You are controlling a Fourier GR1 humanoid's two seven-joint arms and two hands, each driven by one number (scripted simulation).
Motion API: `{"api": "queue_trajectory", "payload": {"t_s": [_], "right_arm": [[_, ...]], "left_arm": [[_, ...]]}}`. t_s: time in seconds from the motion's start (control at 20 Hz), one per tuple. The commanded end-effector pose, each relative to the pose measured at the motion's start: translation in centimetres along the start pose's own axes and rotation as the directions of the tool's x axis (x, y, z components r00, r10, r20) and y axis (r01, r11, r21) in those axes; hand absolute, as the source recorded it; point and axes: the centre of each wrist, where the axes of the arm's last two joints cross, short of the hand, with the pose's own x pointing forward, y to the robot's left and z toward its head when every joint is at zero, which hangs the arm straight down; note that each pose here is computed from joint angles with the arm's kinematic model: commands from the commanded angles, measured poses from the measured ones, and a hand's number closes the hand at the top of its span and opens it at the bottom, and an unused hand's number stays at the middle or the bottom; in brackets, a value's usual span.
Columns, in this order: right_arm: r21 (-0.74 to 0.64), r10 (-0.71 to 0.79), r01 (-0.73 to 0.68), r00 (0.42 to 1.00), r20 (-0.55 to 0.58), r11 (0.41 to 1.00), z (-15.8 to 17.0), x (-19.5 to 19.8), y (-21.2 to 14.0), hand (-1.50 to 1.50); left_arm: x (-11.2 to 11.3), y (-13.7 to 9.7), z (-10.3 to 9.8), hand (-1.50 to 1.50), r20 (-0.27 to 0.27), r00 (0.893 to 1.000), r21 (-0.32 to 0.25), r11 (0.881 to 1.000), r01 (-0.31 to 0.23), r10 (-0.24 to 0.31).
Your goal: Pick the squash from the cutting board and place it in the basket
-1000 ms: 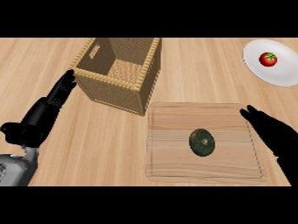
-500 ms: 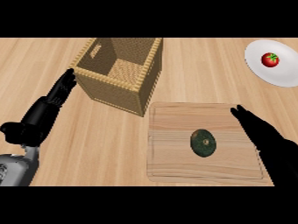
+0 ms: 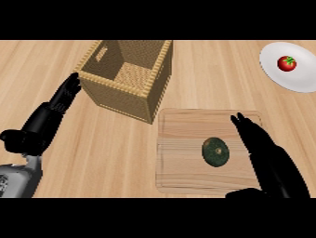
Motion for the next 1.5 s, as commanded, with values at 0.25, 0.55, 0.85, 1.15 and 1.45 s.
{"api": "queue_trajectory", "payload": {"t_s": [0.25,0.55,0.85,1.15,1.45], "right_arm": [[-0.028,-0.012,0.013,0.999,0.042,1.000,-1.4,-0.9,3.2,-1.50],[-0.030,-0.042,0.044,0.996,0.075,0.999,-0.4,-2.3,3.3,-1.50],[-0.002,0.011,-0.011,1.000,0.024,1.000,0.2,-0.6,2.0,-1.50],[0.023,0.062,-0.062,0.998,0.013,0.998,-0.8,0.9,2.5,-1.50],[0.034,0.081,-0.081,0.997,0.001,0.996,-3.9,1.1,5.8,-1.50]], "left_arm": [[0.8,1.8,1.7,0.00,-0.008,1.000,0.006,1.000,0.014,-0.014],[0.4,0.4,0.3,0.00,-0.017,1.000,0.001,1.000,-0.017,0.017],[0.0,0.9,0.0,0.00,-0.008,1.000,0.005,1.000,0.000,0.000],[-0.8,1.1,1.1,0.00,-0.015,1.000,0.001,1.000,0.000,0.000],[-0.8,1.9,1.2,0.00,-0.001,1.000,0.005,1.000,0.006,-0.006]]}}
